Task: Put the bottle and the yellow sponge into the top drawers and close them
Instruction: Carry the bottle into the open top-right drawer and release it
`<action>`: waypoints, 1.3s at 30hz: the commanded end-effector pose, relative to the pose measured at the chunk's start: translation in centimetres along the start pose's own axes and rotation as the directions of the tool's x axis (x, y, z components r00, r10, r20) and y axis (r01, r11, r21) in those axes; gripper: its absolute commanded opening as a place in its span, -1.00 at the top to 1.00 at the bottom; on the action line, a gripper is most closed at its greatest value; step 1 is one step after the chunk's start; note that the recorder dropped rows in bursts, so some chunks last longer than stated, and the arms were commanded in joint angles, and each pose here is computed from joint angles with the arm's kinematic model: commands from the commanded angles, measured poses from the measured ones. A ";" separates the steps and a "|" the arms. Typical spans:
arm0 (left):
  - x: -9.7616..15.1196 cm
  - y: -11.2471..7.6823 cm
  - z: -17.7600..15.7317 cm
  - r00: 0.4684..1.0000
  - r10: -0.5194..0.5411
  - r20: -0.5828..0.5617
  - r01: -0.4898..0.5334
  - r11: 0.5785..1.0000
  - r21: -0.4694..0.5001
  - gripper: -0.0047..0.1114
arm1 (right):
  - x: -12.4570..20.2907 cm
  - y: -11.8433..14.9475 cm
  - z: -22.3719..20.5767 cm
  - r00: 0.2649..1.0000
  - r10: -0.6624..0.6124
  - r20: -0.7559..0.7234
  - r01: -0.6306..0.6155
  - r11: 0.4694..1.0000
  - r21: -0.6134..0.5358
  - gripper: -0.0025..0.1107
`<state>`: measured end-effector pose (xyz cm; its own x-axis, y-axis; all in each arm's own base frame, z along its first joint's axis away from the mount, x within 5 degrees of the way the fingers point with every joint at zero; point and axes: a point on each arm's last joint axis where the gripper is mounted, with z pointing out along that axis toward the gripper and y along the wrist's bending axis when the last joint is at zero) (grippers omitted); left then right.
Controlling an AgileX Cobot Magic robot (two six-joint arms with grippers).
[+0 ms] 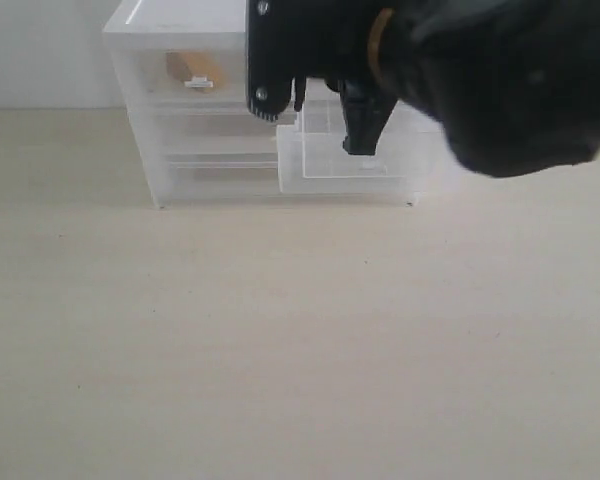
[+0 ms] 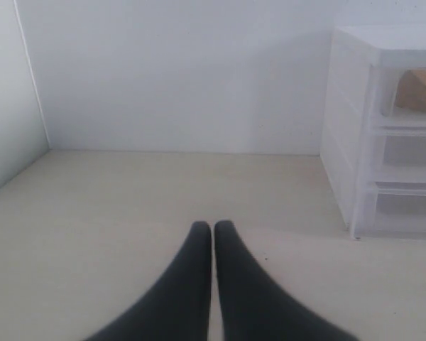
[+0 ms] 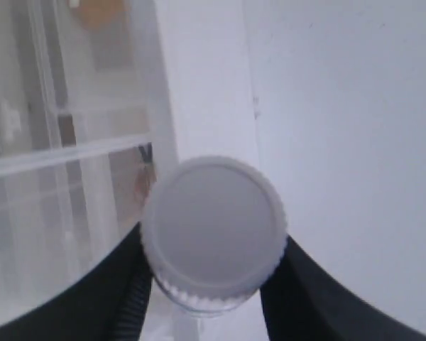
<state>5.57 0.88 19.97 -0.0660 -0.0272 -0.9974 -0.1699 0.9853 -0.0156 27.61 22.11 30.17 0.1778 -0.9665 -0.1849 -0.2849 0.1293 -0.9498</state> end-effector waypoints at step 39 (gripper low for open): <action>0.1 0.0 0.0 1.000 -0.012 0.000 0.012 1.000 0.005 0.85 | -1.0 -0.4 0.2 0.921 0.388 0.037 -0.379 0.915 -0.141 0.94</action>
<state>5.57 0.88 19.97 -0.0660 -0.0272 -0.9974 -0.1699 0.9853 -0.0156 27.52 22.10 31.83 0.0650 -0.8493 -0.5238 -0.3942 0.4604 -0.7954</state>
